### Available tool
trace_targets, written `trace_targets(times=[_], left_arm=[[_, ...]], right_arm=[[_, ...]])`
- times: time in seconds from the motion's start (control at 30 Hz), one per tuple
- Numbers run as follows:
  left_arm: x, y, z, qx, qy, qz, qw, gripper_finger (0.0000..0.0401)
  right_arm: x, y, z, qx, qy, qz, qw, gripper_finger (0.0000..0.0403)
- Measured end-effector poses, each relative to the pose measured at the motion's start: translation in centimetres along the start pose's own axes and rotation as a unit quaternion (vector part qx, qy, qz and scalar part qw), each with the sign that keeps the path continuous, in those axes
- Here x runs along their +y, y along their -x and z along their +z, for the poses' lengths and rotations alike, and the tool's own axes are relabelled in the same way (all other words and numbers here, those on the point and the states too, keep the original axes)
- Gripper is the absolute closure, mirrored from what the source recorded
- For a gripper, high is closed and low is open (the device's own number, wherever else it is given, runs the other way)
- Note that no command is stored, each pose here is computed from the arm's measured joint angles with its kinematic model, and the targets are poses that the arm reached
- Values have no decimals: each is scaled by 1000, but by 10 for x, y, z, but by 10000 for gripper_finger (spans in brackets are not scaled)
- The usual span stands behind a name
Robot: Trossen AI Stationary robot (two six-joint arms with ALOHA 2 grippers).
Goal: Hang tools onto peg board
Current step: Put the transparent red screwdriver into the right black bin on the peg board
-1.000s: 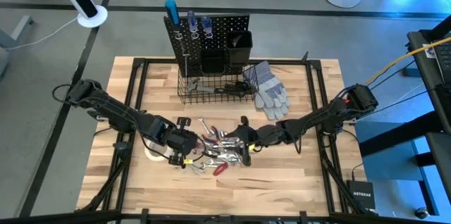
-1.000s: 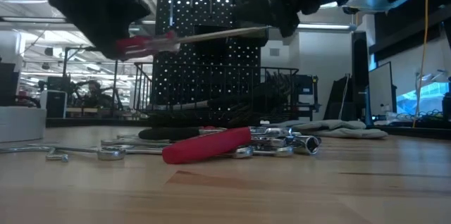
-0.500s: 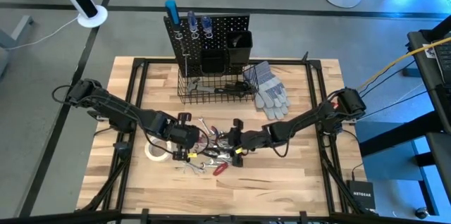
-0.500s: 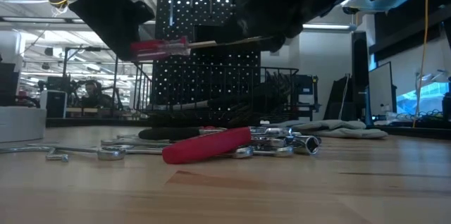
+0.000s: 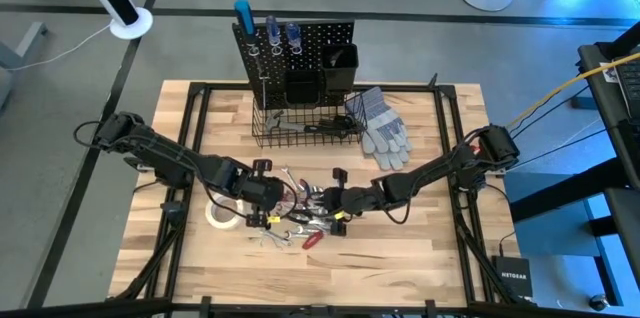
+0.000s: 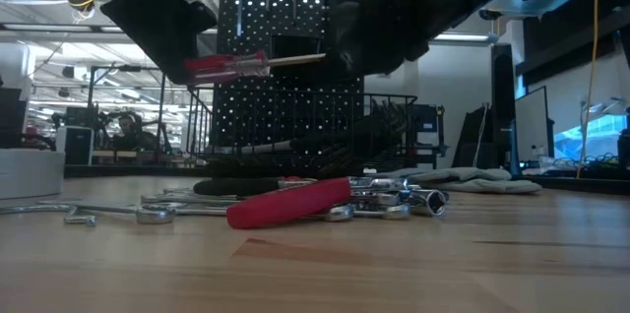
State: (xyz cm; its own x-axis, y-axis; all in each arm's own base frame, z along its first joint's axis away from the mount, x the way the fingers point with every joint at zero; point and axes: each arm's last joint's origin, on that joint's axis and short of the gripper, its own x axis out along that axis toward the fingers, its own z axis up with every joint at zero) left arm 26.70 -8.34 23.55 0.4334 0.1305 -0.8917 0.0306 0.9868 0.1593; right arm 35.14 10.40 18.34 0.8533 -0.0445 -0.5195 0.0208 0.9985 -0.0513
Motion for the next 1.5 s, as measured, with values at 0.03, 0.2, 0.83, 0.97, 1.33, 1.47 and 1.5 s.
trace_targets(times=[0.03,0.2,0.83,0.97,1.33,1.47,1.5], left_arm=[[0,0,0,1,0,0,1000,303],[0,0,-1,2,-3,0,1000,303],[32,95,-22,-110,52,73,990,273],[36,103,-40,-218,68,69,971,272],[51,118,-66,-495,73,71,863,272],[54,130,-65,-554,89,73,824,272],[55,132,-64,-564,92,72,817,272]], right_arm=[[0,0,0,0,4,-2,1000,389],[0,0,2,-10,4,-5,1000,379],[-6,22,21,-47,-7,-38,998,392],[-10,35,35,-85,1,-62,994,394],[-26,61,83,-286,56,-108,951,394],[-39,63,93,-342,53,-69,936,392],[-43,63,94,-352,50,-63,932,392]])
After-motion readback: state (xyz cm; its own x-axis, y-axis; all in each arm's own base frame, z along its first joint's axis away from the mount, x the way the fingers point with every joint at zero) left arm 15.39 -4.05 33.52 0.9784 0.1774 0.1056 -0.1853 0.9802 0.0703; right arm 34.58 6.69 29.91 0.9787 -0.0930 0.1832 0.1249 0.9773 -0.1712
